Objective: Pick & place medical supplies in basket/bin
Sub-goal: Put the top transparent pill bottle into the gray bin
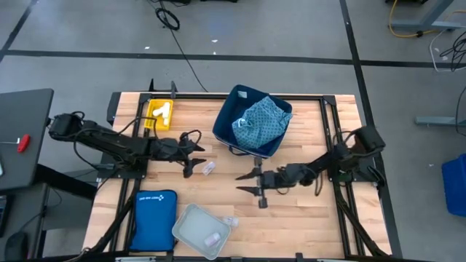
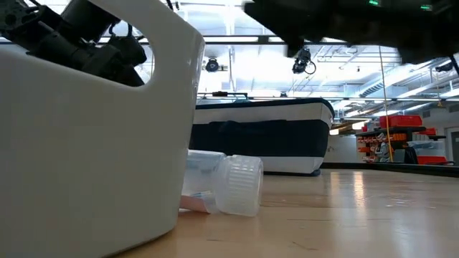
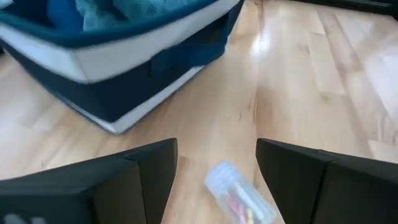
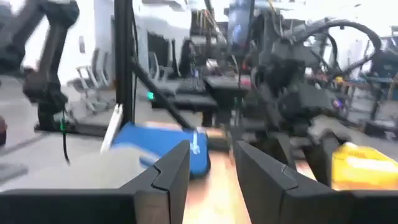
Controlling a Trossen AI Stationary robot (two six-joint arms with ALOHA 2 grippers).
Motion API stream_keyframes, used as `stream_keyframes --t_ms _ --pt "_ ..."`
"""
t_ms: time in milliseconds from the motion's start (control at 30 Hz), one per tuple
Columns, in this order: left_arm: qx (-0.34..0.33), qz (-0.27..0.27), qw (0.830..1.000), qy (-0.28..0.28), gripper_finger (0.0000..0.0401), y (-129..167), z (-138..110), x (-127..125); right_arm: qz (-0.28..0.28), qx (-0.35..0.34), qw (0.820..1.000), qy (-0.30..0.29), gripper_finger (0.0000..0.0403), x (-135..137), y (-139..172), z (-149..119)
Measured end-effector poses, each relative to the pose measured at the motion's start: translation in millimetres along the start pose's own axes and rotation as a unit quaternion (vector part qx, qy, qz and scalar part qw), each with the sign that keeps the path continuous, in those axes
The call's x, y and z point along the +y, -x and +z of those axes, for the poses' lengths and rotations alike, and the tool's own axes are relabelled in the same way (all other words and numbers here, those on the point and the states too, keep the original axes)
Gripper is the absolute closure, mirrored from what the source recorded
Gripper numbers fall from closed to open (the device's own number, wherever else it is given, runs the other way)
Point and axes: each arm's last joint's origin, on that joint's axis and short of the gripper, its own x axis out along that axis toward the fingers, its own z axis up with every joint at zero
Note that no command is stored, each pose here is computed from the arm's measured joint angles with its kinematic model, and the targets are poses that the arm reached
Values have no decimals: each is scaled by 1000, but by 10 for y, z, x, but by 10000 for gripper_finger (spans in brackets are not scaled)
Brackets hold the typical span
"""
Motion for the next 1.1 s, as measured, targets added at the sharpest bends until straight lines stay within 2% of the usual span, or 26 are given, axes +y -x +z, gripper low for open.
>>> stream_keyframes --t_ms 233,400,533,667,900,1100 --pt "57 20 997 37 174 -138 -102 97 -35 44 998 22 268 30 326 -63" --pt "89 27 995 45 165 -317 -38 82 -35 79 995 42 268 50 380 -125" --pt "145 39 988 38 157 -437 31 50 -31 102 993 54 268 56 388 -169" --pt "203 25 978 36 148 -502 135 5 -24 119 990 65 268 82 402 -202" --pt "240 -28 968 64 131 -496 380 -68 -15 160 984 78 268 96 430 -276" --pt "281 -41 953 105 124 -564 294 -96 -12 180 980 85 268 98 444 -314"
